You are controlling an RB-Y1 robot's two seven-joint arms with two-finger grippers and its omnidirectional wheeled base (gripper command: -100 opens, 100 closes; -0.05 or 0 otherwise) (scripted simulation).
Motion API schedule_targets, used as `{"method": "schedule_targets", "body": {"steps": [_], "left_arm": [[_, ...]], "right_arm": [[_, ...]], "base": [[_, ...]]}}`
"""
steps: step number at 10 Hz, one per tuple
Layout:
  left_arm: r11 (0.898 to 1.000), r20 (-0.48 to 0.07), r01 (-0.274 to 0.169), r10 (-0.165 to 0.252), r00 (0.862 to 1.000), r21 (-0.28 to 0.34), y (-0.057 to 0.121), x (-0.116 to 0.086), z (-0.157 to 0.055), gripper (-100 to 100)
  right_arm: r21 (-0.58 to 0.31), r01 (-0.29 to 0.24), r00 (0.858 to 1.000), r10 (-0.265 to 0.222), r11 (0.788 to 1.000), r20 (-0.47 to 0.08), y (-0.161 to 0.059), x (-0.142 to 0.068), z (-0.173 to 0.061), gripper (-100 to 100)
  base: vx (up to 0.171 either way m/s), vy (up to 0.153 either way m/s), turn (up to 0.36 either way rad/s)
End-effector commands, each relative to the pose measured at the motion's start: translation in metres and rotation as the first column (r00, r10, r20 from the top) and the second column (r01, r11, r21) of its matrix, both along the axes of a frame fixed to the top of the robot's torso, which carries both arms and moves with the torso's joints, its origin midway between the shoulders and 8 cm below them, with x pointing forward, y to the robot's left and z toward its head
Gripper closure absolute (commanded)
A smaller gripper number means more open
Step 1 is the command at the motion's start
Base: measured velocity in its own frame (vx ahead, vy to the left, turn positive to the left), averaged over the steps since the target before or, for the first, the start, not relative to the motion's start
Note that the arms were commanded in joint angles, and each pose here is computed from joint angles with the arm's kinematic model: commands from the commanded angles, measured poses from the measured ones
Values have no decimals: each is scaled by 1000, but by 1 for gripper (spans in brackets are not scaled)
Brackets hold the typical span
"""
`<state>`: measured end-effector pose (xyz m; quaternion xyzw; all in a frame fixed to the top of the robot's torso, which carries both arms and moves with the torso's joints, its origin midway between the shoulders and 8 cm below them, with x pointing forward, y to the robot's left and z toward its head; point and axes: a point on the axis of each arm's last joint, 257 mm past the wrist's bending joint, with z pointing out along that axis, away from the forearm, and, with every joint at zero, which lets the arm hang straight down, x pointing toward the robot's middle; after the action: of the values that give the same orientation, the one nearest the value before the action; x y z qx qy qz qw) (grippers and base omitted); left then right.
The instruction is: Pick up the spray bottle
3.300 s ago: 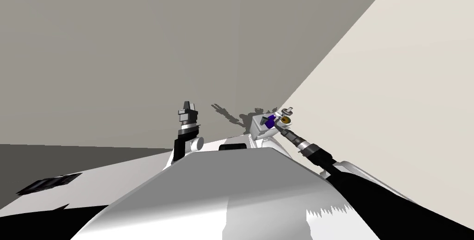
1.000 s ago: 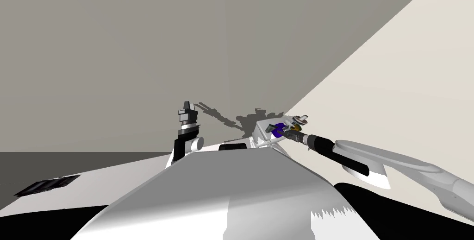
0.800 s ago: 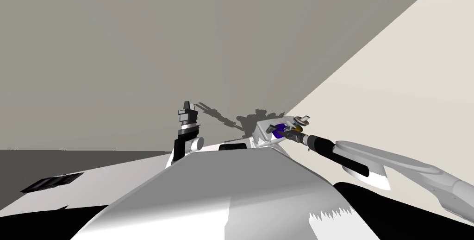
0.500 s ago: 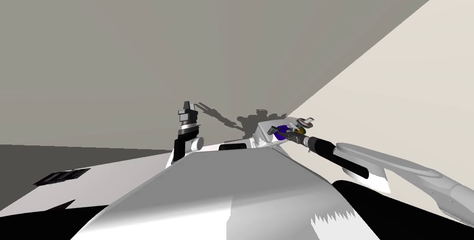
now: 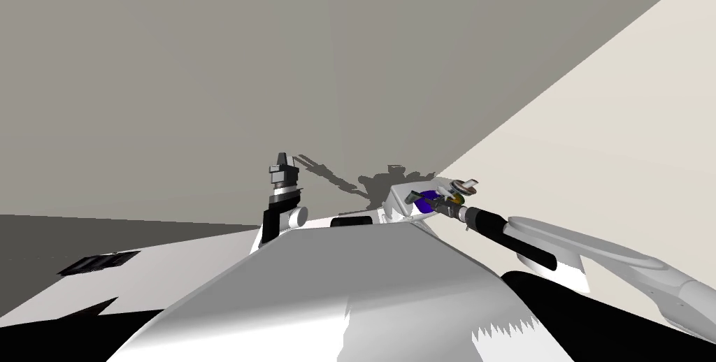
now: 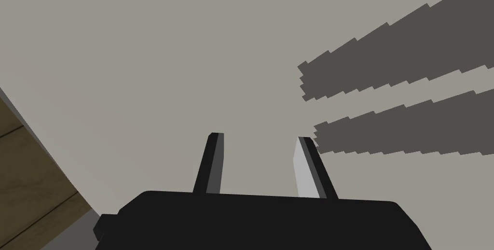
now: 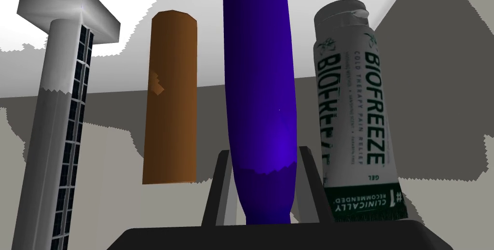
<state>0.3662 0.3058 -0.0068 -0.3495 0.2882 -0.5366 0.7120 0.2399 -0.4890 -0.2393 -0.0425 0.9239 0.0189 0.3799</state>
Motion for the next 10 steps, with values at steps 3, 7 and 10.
{"method": "schedule_targets", "body": {"steps": [3,7,10], "left_arm": [[1000,0,0,0,1000,0,0,0,0,0],[1000,0,0,0,1000,0,0,0,0,0],[1000,0,0,0,1000,0,0,0,0,0]], "right_arm": [[0,0,1000,0,1000,0,0,0,0,0],[-1,-27,1000,27,1000,-1,10,8,11,100],[0,-31,1000,31,1000,-1,11,9,13,0]], "base": [[0,0,0],[-24,-10,-76],[-12,-6,-25]]}}
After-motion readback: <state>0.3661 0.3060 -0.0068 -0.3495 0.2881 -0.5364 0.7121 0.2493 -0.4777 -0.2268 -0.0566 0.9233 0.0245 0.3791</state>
